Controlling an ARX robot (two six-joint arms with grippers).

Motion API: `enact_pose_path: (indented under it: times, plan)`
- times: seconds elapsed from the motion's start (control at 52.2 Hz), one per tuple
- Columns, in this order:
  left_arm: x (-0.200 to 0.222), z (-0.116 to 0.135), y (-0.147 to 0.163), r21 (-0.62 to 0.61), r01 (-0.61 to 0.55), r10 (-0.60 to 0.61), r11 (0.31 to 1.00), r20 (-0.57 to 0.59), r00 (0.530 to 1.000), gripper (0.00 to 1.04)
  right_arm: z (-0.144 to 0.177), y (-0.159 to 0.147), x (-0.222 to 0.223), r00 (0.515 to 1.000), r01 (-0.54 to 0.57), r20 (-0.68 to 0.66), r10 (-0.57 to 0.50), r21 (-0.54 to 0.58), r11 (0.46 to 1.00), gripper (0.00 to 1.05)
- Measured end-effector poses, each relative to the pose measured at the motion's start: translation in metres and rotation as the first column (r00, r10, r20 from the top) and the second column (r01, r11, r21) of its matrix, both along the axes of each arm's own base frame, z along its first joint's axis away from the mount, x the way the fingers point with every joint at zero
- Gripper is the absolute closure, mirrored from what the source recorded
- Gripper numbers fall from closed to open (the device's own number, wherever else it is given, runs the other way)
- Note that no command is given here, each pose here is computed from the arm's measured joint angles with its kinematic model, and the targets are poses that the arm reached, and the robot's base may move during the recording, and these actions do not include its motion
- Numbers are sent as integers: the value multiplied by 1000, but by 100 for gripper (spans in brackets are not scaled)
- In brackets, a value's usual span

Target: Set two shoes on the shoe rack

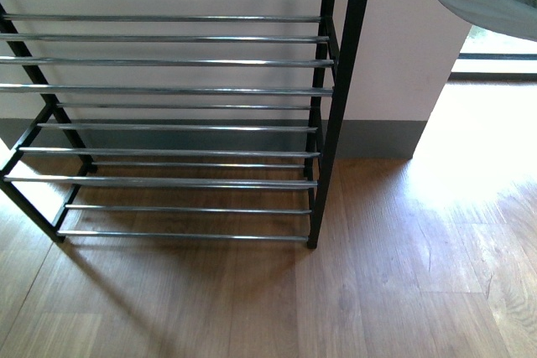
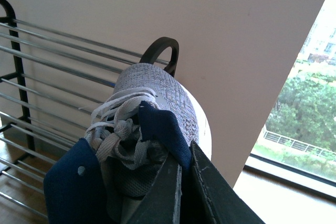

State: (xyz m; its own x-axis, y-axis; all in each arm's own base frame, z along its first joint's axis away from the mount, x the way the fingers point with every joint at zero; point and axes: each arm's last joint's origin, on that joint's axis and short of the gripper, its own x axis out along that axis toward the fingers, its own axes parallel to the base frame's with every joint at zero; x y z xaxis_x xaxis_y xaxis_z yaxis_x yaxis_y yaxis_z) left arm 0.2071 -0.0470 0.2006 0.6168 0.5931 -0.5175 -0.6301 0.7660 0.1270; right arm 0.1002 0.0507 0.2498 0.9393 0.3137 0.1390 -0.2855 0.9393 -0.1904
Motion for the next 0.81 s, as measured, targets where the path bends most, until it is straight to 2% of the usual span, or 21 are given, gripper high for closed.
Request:
enact_pose_path:
  times: [0.805]
  plan:
    - [0, 0, 0, -2, 10, -10, 1000, -8, 1000, 103, 2, -1, 0, 1000, 20, 6, -20, 10, 1000, 103]
